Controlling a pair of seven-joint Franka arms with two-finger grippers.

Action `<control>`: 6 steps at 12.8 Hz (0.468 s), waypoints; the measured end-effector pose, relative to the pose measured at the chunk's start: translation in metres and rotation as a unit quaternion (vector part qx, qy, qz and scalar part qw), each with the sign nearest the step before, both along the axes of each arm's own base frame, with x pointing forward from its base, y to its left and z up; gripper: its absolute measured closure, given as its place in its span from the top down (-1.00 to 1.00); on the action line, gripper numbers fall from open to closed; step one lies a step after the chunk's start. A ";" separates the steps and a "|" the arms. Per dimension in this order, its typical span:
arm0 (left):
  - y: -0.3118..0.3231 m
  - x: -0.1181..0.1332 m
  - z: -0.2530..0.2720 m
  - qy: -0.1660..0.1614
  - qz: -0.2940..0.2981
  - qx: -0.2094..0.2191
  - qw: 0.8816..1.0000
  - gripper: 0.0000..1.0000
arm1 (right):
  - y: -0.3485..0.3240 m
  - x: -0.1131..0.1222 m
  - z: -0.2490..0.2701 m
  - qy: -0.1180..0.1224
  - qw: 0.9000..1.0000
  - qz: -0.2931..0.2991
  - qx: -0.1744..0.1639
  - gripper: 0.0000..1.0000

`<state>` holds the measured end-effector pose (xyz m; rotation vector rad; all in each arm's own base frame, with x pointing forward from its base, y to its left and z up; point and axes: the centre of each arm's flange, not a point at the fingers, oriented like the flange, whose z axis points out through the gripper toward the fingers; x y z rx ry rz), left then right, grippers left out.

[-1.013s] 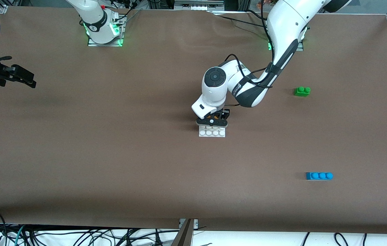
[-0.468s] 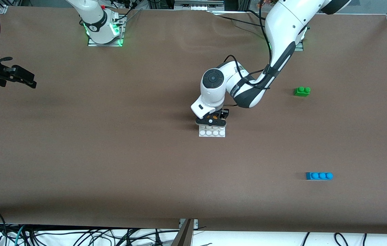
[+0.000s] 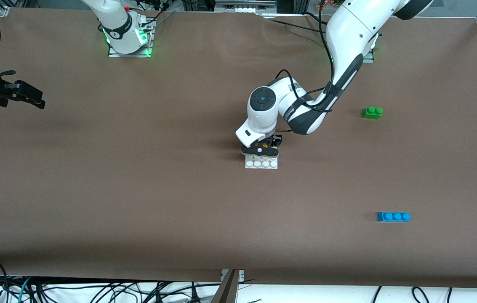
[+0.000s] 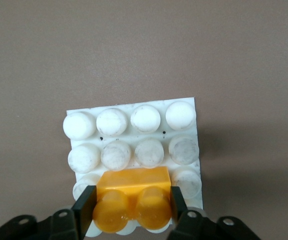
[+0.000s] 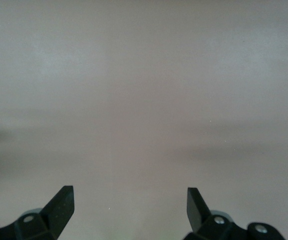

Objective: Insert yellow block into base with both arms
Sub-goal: 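Lower the yellow block and press it onto the plate studs, then open the left gripper and raise it away from the plate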

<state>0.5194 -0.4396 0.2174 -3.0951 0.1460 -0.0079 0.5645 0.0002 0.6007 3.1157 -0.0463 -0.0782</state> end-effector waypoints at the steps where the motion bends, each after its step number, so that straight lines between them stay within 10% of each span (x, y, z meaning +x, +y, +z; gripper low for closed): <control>1: 0.000 0.000 0.001 -0.001 0.000 -0.001 1.000 0.60 | 0.000 0.000 0.000 0.000 1.000 0.000 0.000 1.00; 3: 0.000 0.007 0.011 -0.008 0.004 -0.003 1.000 0.98 | 0.000 0.000 0.000 0.000 1.000 0.000 0.000 1.00; 6: 0.009 0.015 0.057 -0.011 0.016 0.023 1.000 1.00 | 0.000 0.000 0.000 0.000 1.000 0.000 0.000 1.00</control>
